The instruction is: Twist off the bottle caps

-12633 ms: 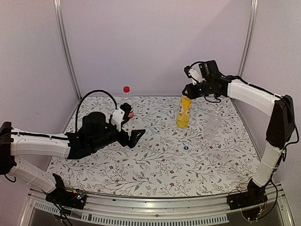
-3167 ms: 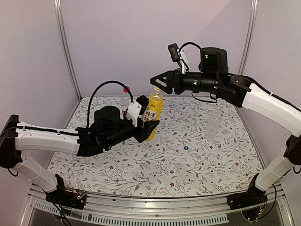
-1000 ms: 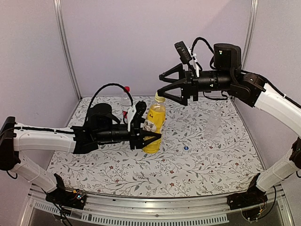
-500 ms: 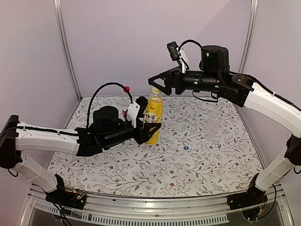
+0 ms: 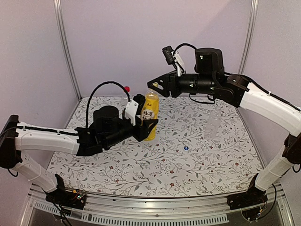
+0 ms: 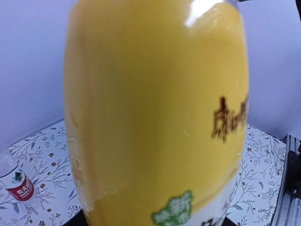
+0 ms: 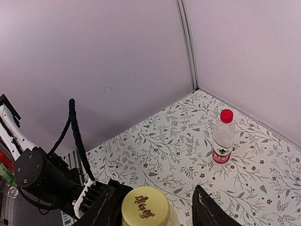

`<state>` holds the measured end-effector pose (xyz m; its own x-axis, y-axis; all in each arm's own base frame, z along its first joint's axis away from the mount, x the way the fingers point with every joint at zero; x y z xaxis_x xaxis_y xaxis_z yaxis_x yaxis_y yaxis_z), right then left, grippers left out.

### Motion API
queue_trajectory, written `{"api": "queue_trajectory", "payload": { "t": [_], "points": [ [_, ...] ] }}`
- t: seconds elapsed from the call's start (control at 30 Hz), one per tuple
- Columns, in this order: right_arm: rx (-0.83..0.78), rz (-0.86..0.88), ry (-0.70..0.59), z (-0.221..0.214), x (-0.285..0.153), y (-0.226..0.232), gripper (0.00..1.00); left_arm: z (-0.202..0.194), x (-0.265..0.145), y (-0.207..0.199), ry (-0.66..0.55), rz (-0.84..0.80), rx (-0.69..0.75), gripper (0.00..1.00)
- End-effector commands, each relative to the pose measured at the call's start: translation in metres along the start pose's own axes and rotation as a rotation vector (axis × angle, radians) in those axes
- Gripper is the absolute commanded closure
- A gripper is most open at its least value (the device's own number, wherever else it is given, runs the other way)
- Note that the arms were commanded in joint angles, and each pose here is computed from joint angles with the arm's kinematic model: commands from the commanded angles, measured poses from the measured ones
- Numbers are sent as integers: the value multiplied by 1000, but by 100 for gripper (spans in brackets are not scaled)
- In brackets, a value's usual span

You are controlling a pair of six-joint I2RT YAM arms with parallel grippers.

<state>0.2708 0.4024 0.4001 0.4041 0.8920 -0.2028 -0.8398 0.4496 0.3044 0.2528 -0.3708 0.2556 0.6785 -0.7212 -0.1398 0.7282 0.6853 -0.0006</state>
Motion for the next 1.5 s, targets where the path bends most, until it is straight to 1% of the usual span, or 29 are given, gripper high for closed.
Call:
{"api": "queue_trajectory", "payload": {
  "t": [0.0,0.43,0.6,0.67,0.7,0.77,0.83,0.87,1.0,1.03,1.1,1.13,1.23,1.37,1.47],
  "points": [
    [-2,11,-3,5,2,5,48,10,1,-3,-19,14,2,48],
    [-6,36,-12,8,1,10,61,7,1,-3,-11,23,17,48],
    [-10,51,-10,8,0,13,71,6,0,-3,-9,26,21,48],
    [-20,64,-14,9,-1,15,78,5,0,-3,-5,25,28,48],
    [-25,70,-13,8,-2,16,82,4,0,-3,-4,23,37,48],
    [-48,107,-12,9,-6,23,89,4,-2,-8,-10,-12,59,48],
    [-117,176,2,4,-12,32,94,2,-8,-23,-22,-121,99,48],
    [-149,233,13,0,-16,40,95,3,-13,-32,-34,-197,114,48],
    [-376,549,30,-21,-52,82,93,5,-49,-75,-72,-607,123,48],
    [-400,606,27,-23,-59,89,93,5,-60,-85,-80,-698,125,48],
    [-433,697,11,-23,-73,99,92,7,-73,-96,-97,-814,124,48],
    [-435,738,14,-24,-77,101,90,7,-77,-98,-100,-852,115,48],
    [-421,778,39,-27,-75,101,83,7,-82,-104,-98,-923,96,48],
    [-400,786,66,-32,-68,98,68,5,-78,-103,-89,-917,87,49],
    [-393,767,71,-32,-68,96,57,5,-73,-98,-86,-882,88,49]
  ]
}}
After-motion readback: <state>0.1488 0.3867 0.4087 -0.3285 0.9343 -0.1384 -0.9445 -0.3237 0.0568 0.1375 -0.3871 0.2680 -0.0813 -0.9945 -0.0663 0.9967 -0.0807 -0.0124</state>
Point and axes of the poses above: each gripper's point midway between its finger pads, its own x axis out along the fingers, its own y axis along the line the jaws close on, z = x × y, the point moved 1 cm from there along -x, back along the fingers, and after that the axes turned 3 degrees about x, right-handed, at the moved point
